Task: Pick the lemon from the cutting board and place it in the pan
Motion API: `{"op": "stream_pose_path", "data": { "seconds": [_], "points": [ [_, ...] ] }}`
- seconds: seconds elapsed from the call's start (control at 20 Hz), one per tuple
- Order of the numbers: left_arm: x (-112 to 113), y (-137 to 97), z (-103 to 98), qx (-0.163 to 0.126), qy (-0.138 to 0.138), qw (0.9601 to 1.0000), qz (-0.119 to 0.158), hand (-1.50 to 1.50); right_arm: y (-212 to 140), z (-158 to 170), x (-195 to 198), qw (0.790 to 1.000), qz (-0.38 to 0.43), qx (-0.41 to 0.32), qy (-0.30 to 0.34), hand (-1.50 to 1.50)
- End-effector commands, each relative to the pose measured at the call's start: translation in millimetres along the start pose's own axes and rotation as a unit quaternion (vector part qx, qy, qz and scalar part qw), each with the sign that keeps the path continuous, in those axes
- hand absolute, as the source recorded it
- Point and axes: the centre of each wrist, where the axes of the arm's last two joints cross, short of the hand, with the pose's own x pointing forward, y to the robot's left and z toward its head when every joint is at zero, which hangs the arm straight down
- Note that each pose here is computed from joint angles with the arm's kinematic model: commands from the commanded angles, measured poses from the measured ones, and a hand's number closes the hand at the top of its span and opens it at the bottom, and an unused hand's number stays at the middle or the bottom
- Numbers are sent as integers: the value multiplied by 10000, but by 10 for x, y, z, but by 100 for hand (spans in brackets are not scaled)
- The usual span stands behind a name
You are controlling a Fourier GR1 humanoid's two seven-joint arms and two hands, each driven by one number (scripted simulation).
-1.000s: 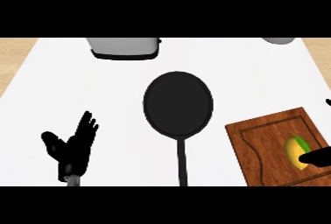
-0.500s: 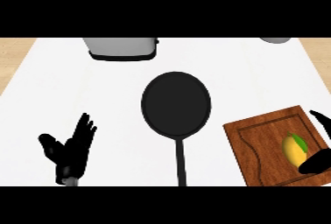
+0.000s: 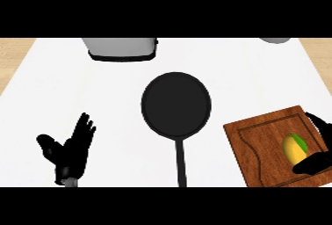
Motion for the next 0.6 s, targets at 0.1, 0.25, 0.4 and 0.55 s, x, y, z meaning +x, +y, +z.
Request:
{"op": "stream_pose_path", "data": {
  "seconds": [0.1,0.25,0.4,0.55],
  "points": [
    [-82,-71,72,94,-40,9999,0,0,88,-23,32,9993,-41,-358,-79,-150],
    [-63,-51,12,42,39,10000,-13,0,440,-168,-132,9996,155,-243,3,-150],
    [-120,64,-120,116,-28,9999,-55,0,250,-226,-363,9995,223,-150,177,-150],
    [-170,49,8,23,-14,10000,70,0,476,-267,-180,9992,36,-40,-385,150]
  ]
}}
